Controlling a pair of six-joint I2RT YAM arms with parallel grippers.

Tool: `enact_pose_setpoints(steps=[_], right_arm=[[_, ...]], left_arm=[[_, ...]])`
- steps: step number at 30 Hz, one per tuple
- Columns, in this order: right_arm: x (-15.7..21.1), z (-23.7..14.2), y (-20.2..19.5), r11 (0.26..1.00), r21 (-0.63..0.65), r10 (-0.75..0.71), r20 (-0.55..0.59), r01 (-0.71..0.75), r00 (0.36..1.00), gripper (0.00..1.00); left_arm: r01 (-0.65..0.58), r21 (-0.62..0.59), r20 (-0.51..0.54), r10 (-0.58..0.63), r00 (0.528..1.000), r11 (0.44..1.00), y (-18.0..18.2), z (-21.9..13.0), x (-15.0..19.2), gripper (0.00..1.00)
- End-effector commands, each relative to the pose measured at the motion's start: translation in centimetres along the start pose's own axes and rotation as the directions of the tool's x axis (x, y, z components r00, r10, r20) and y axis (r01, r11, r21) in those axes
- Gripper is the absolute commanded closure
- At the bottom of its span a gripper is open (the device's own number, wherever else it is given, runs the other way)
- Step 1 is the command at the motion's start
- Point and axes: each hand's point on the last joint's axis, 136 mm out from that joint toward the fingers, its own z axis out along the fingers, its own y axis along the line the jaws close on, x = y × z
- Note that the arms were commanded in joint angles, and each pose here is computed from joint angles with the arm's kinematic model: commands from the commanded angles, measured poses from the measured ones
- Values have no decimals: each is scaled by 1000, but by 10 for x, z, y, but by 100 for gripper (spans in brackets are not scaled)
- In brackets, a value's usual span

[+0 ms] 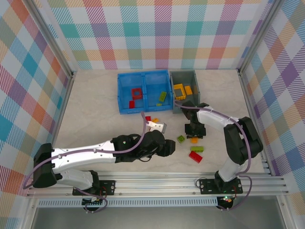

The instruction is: Sort the legos into containers by color

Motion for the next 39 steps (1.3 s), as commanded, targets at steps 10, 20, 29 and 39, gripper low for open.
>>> enact_pose_setpoints(steps=[10, 20, 29, 39], right_arm=[[-126, -114, 11, 999, -40, 28, 342, -15, 939, 76], [-219, -83, 5, 983, 168, 12, 365, -78, 931, 78], [-240, -47, 7, 963, 256, 5, 310, -88, 951, 65], [-236, -109, 21, 985, 146, 23, 424, -94, 905, 41]], left_arm=[[-25, -41, 196, 32, 980, 999, -16, -18, -96, 33], [-31, -48, 214, 40, 976, 998, -16, 0, -127, 33], [10, -91, 195, 8, 981, 996, 7, 2, -110, 33], [59, -228, 134, -28, 991, 972, 55, -12, -77, 33]])
